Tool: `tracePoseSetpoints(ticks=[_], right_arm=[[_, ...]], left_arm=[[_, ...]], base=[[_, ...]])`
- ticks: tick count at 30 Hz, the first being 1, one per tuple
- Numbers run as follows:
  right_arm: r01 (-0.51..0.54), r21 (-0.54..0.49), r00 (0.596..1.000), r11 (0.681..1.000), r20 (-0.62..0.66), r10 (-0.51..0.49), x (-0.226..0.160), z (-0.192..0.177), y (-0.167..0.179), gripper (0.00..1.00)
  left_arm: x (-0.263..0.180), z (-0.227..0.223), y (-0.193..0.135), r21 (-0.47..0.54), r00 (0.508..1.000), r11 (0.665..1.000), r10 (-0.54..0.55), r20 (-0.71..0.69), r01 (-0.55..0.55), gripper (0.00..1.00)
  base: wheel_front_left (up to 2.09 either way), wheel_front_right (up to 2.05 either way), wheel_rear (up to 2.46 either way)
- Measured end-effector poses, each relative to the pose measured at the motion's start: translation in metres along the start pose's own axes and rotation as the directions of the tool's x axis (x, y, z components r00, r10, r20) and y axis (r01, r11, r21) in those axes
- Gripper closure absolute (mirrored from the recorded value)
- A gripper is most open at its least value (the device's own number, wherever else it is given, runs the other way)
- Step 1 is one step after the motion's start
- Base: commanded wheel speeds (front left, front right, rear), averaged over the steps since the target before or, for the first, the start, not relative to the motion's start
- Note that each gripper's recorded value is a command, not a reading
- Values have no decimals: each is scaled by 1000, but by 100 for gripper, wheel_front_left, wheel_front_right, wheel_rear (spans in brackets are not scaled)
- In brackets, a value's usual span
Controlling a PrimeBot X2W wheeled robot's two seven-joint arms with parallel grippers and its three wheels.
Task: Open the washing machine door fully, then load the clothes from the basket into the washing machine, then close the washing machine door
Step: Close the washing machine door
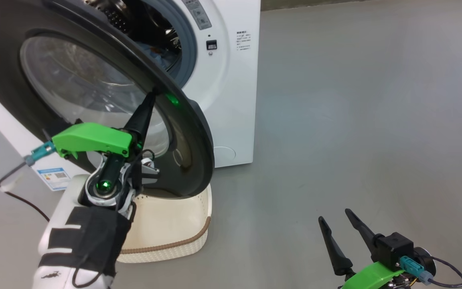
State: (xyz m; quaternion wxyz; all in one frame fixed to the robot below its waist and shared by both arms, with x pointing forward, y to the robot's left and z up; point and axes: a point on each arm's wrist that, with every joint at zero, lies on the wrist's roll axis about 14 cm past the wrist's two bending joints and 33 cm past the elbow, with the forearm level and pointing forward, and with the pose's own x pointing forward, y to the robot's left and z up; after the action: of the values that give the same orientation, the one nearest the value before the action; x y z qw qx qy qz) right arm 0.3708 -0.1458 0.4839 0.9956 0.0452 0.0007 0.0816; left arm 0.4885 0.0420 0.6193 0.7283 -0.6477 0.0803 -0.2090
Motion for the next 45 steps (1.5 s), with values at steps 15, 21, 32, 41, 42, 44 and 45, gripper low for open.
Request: tracePoseSetpoints(ticks=[15, 21, 32, 41, 42, 44, 45], right_arm=[[-21, 12, 1000, 1000, 16, 20, 11, 4, 7, 0], [-30, 18, 1000, 999, 1, 30, 11, -1, 10, 0], [-29, 27, 1000, 999, 3, 29, 16, -2, 10, 0], [-8, 45, 1000, 999, 13, 7, 13, 1, 4, 0], [-5, 45, 1000, 999, 15, 4, 13, 2, 3, 0], [0, 44, 1000, 999, 19, -1, 12, 3, 1, 0], [3, 44, 1000, 999, 21, -3, 12, 4, 1, 0]], left_arm=[[-79, 27, 57, 511, 992, 852, 62, 107, -109, 53], [-116, 39, 93, 759, 986, 632, 132, 97, -160, 0], [-149, 76, 88, 889, 967, 379, 91, 240, -256, 0], [-182, 93, 103, 876, 928, 307, 134, 347, -372, 0], [-186, 95, 104, 871, 923, 305, 138, 360, -386, 0], [-193, 97, 107, 857, 911, 312, 146, 384, -411, 0], [-197, 97, 108, 853, 908, 311, 151, 391, -419, 0]], base=[[0, 0, 0], [0, 0, 0], [0, 0, 0], [0, 0, 0], [0, 0, 0], [0, 0, 0], [0, 0, 0]])
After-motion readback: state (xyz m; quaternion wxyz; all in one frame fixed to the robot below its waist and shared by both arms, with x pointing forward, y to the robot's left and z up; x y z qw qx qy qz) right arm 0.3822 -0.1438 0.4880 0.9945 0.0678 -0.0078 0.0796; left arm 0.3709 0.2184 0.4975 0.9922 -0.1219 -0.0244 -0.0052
